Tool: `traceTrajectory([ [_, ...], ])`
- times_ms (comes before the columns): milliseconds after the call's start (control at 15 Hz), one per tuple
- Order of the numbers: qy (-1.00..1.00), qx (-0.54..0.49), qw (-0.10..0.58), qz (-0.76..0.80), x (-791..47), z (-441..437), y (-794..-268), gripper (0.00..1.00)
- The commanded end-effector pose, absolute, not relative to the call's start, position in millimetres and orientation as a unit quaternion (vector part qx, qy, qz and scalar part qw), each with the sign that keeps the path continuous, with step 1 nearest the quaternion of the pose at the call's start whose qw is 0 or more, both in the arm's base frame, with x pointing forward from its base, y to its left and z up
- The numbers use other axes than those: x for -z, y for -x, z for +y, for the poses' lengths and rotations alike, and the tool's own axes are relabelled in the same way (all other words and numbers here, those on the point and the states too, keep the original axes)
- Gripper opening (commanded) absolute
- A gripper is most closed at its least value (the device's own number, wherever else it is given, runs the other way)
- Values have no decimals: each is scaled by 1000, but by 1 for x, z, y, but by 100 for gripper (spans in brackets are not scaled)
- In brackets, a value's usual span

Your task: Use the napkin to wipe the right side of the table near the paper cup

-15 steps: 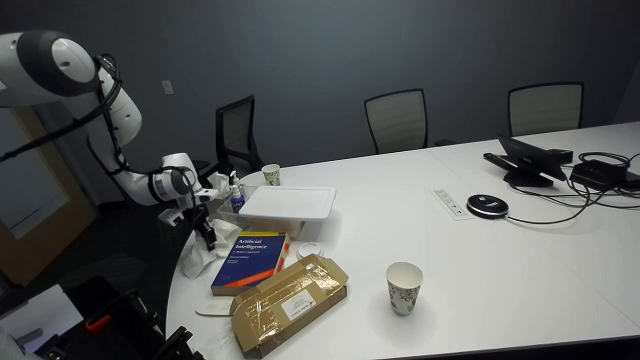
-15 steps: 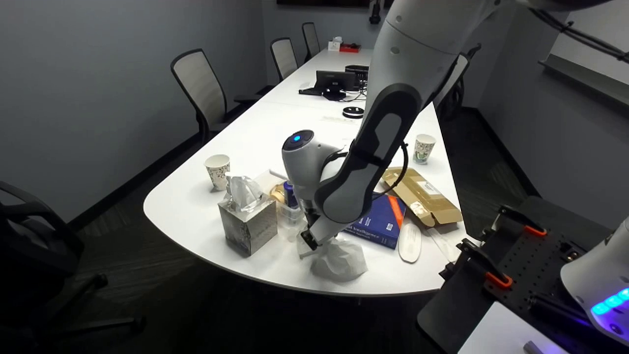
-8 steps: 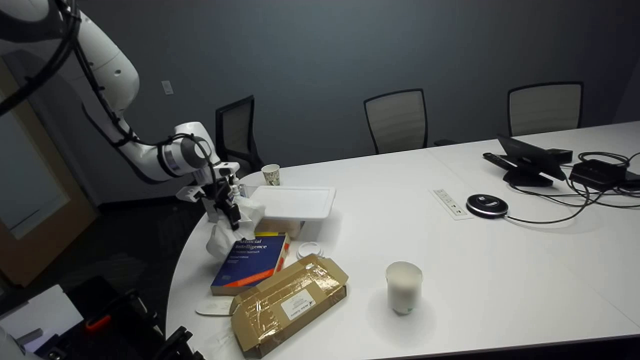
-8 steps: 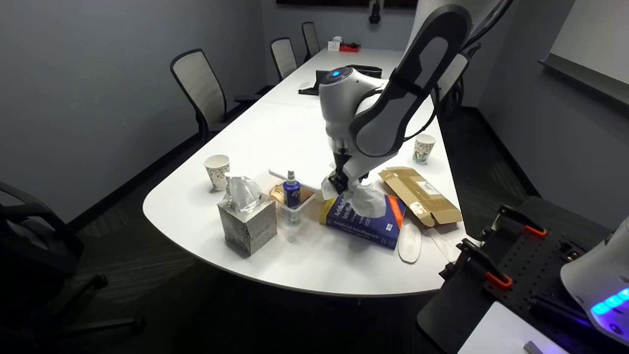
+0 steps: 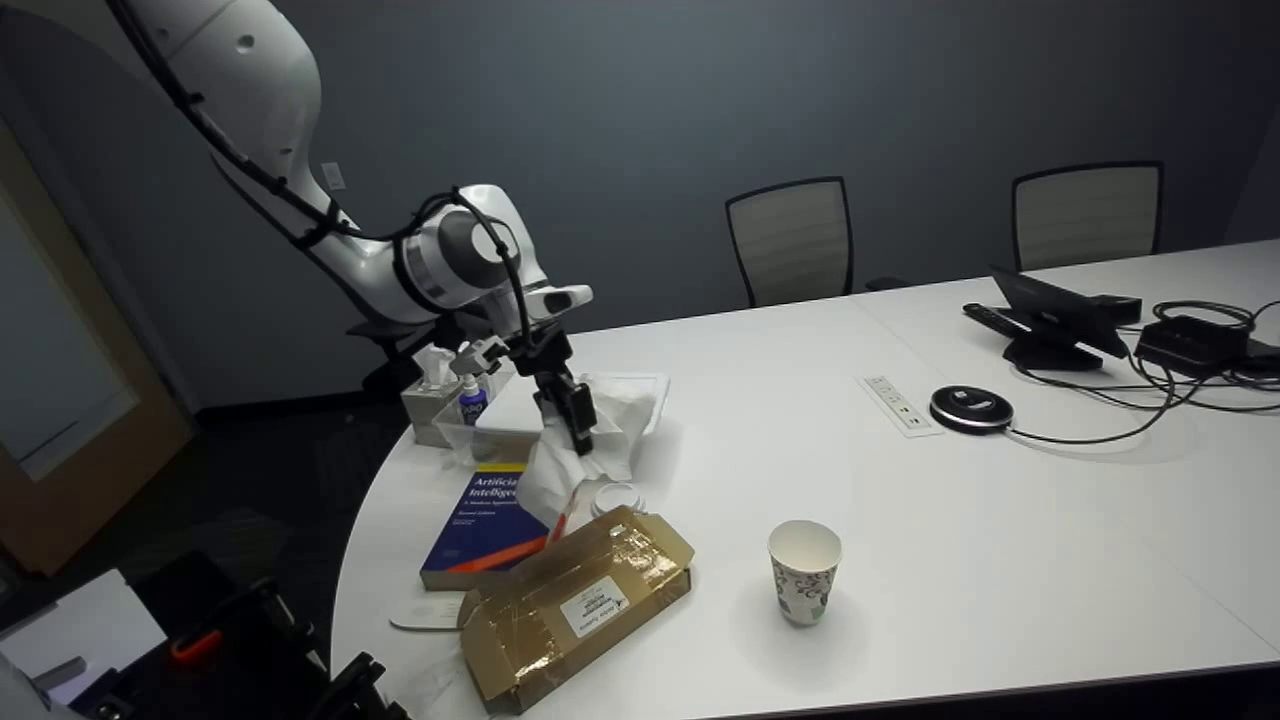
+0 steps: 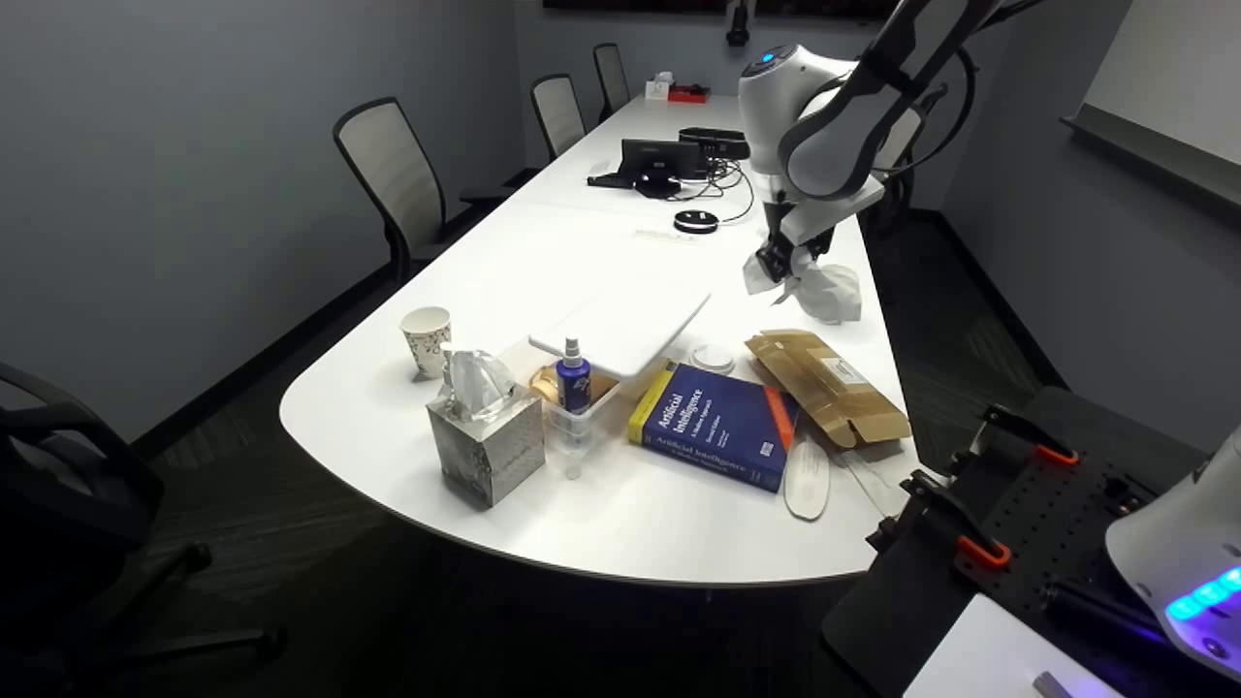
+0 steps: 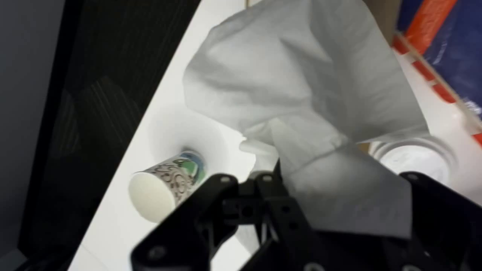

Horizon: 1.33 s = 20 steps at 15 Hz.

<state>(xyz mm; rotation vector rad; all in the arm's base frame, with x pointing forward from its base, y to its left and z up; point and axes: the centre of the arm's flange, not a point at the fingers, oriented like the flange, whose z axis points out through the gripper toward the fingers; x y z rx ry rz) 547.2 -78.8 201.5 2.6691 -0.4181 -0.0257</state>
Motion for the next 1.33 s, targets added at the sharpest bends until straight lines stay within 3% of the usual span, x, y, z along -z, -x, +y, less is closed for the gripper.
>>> traceTrajectory([
  [0, -953, 3, 254, -163, -207, -131, -562, 3],
  [267, -953, -47, 254, -160, -190, -164, -589, 3],
  [667, -958, -166, 176, -157, -153, -186, -637, 3],
  [733, -958, -142, 190, -163, -160, -178, -616, 11],
  [1133, -956, -161, 183, -163, -151, -184, -629, 11],
  [1200, -956, -162, 183, -162, -151, -184, -629, 3],
  [1267, -956, -162, 180, -166, -146, -188, -634, 3],
])
